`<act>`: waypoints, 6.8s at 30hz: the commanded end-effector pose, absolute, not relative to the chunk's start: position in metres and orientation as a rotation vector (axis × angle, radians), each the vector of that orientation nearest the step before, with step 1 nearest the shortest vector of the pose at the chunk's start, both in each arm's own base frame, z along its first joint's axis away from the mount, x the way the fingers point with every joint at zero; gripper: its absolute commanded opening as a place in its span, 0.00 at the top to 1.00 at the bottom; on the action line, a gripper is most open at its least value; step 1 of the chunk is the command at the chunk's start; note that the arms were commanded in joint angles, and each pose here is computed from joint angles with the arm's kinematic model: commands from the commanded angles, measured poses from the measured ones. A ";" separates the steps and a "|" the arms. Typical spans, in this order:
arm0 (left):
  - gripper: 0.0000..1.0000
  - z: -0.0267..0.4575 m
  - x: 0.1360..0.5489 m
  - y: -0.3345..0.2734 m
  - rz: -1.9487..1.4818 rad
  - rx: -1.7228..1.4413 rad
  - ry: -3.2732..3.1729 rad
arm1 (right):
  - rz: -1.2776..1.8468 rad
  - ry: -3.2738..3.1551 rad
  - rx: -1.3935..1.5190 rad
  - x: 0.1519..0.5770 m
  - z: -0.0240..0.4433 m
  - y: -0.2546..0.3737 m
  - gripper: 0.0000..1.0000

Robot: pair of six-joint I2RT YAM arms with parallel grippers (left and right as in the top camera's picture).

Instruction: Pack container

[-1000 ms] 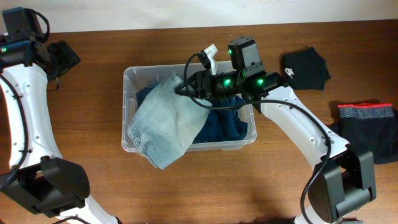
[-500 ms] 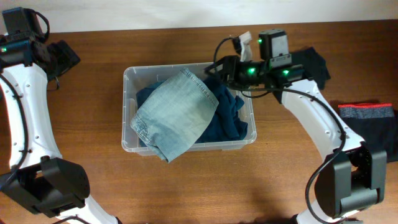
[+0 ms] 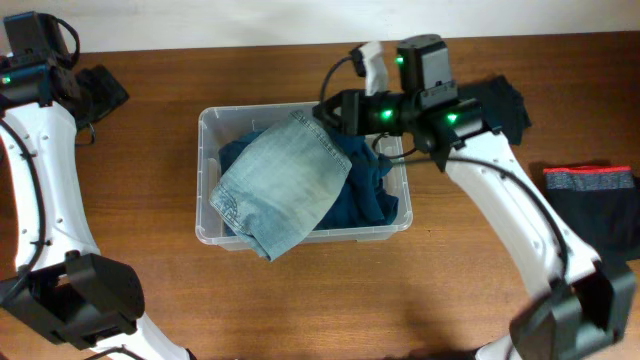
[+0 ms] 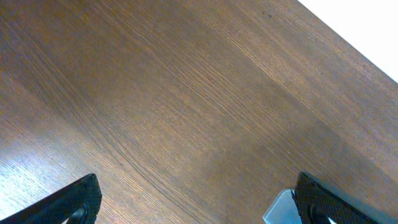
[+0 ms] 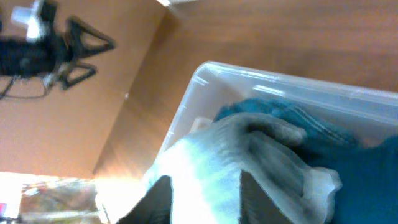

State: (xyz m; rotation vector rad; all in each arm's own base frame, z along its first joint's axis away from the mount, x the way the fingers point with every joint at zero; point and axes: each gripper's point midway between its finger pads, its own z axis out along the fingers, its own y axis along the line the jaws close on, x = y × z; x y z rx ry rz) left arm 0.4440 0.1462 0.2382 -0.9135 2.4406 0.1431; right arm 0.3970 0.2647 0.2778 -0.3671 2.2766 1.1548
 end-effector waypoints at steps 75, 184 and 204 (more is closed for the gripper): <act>0.00 0.239 0.445 0.147 0.144 -0.930 2.432 | 0.443 2.310 -0.434 0.465 0.138 0.349 0.96; 0.01 0.239 0.445 0.147 0.144 -0.930 2.432 | 0.688 2.639 -0.757 0.329 0.082 0.415 0.96; 0.00 0.239 0.445 0.147 0.144 -0.930 2.432 | 0.862 2.233 -0.738 0.335 0.223 0.440 0.96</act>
